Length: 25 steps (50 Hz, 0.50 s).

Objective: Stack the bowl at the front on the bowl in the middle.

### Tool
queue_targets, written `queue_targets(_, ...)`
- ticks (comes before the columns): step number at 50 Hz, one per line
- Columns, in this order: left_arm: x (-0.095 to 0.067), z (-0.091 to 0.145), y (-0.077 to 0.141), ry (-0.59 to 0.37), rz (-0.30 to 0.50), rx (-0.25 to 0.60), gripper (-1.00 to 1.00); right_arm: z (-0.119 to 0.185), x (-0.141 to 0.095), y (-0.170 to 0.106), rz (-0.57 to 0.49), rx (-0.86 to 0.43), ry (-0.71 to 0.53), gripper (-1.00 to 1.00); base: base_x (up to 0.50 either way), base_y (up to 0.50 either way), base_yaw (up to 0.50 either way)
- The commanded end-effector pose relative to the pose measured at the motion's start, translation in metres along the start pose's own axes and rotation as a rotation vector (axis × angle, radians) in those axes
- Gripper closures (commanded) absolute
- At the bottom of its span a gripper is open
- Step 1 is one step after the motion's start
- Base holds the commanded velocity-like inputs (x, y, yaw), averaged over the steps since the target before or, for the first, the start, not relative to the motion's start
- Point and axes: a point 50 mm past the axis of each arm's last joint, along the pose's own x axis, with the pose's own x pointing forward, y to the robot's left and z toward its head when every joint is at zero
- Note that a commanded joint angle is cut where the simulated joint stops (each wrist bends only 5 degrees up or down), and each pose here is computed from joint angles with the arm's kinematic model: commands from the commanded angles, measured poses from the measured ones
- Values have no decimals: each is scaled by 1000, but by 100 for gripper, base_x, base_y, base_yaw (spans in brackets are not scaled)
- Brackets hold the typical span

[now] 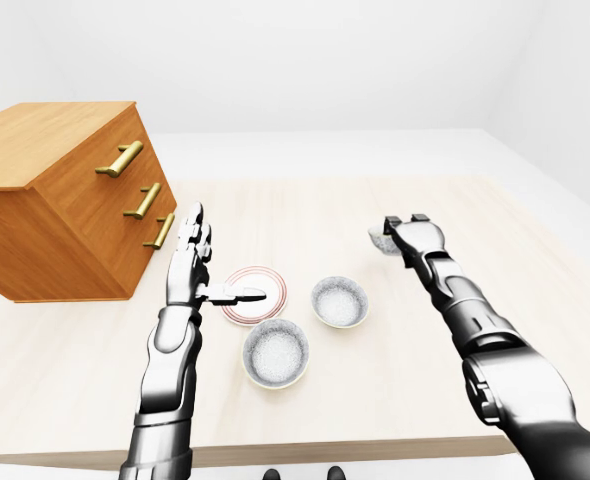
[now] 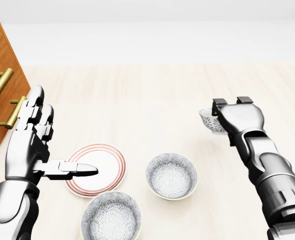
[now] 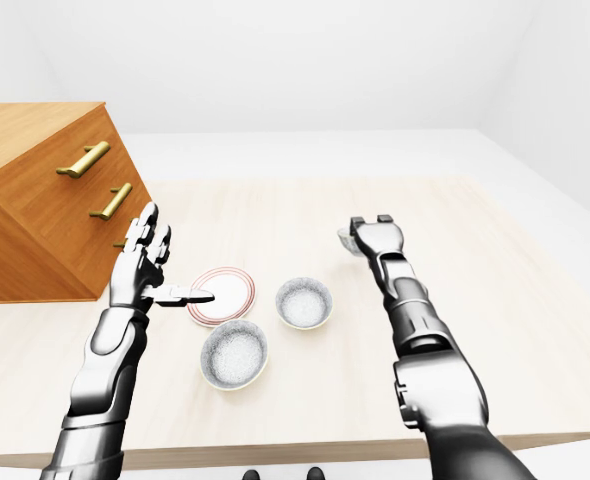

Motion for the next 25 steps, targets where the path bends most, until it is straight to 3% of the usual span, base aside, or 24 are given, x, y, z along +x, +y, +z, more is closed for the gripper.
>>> queue_targets(1, -1, 0, -1, 0, 0, -1, -100, 4, -8, -16, 14, 299, -42, 100, 0, 0, 0)
queue_targets(6, -1, 0, -2, -1, -3, -1, -100, 21, -28, -17, 85, 488, -178, 100, 0, 0, 0)
queue_targets(13, -2, 1, -3, -7, -5, 0, -100, 38, -53, -21, 131, 604, -328, 100, 0, 0, 0)
queue_targets(19, -2, 3, -2, -13, -4, 1, -100, 57, -64, -40, 119, 628, -457, 100, 0, 0, 0)
queue_targets(25, -1, 2, -3, -10, -5, 0, -100, 71, -65, -51, 105, 602, -507, 100, 0, 0, 0)
